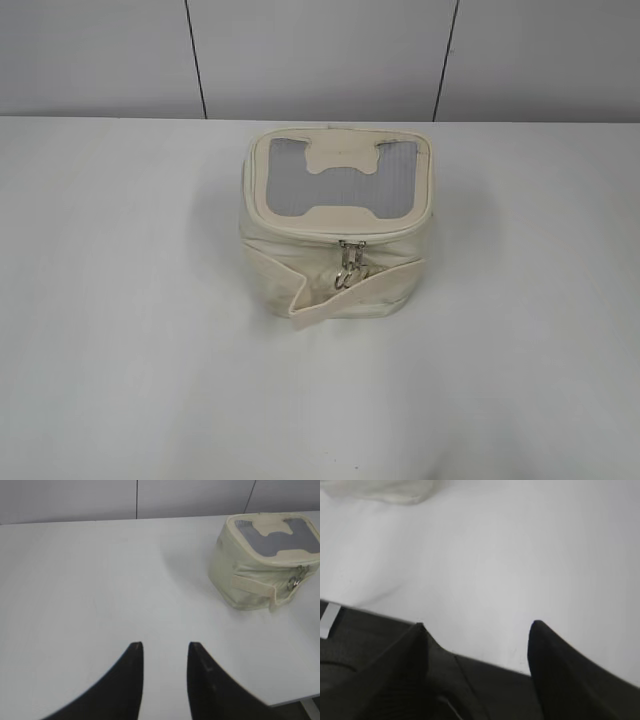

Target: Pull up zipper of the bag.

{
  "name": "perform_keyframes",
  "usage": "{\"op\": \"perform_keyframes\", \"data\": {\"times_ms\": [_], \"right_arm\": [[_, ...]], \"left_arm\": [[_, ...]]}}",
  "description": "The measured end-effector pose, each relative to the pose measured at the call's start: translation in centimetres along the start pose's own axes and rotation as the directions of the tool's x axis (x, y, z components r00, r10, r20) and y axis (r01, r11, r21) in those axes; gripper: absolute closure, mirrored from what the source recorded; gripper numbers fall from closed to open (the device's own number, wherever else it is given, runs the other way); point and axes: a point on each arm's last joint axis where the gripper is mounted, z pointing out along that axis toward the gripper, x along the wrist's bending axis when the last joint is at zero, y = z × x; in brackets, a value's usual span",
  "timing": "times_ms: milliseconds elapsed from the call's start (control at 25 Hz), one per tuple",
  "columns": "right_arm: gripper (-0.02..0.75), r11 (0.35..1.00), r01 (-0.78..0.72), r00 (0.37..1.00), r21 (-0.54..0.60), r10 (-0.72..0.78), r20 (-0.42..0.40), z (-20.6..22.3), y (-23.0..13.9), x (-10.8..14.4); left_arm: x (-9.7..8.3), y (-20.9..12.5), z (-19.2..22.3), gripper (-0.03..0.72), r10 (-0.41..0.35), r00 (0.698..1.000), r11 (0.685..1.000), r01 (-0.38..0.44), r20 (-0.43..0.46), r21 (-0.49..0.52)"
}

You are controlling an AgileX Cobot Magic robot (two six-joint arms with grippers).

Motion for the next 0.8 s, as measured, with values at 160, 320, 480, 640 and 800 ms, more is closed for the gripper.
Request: {"op": "perform_keyframes", "data": {"times_ms": [160,320,480,640,800], "right_arm": [[0.248,0.985,0.014,1.0,-0.173,-0.012,0.014,-1.7,-1.6,-0.1],[0.252,0.978,0.02,0.999,-0.206,-0.014,0.031,-1.7,-1.7,-0.3],[0.279,0.972,0.026,0.999,-0.233,-0.017,0.044,-1.1,-1.6,-0.4],[0.319,0.97,0.028,0.999,-0.24,-0.018,0.047,-1.1,-1.5,-0.5],[0.342,0.97,0.028,0.999,-0.241,-0.018,0.047,-1.1,-1.5,-0.4]], "left_arm": [[-0.3,-0.3,0.9,0.451,0.033,0.999,0.999,-0.032,0.034,-0.029],[-0.4,-0.5,1.5,0.451,0.051,0.998,0.999,-0.05,0.042,-0.02],[-0.5,-0.5,1.4,0.451,0.051,0.998,0.998,-0.049,0.048,-0.031],[-0.5,-0.5,1.4,0.452,0.051,0.998,0.998,-0.049,0.048,-0.031],[-0.5,-0.5,1.4,0.452,0.05,0.998,0.998,-0.049,0.048,-0.031]]}}
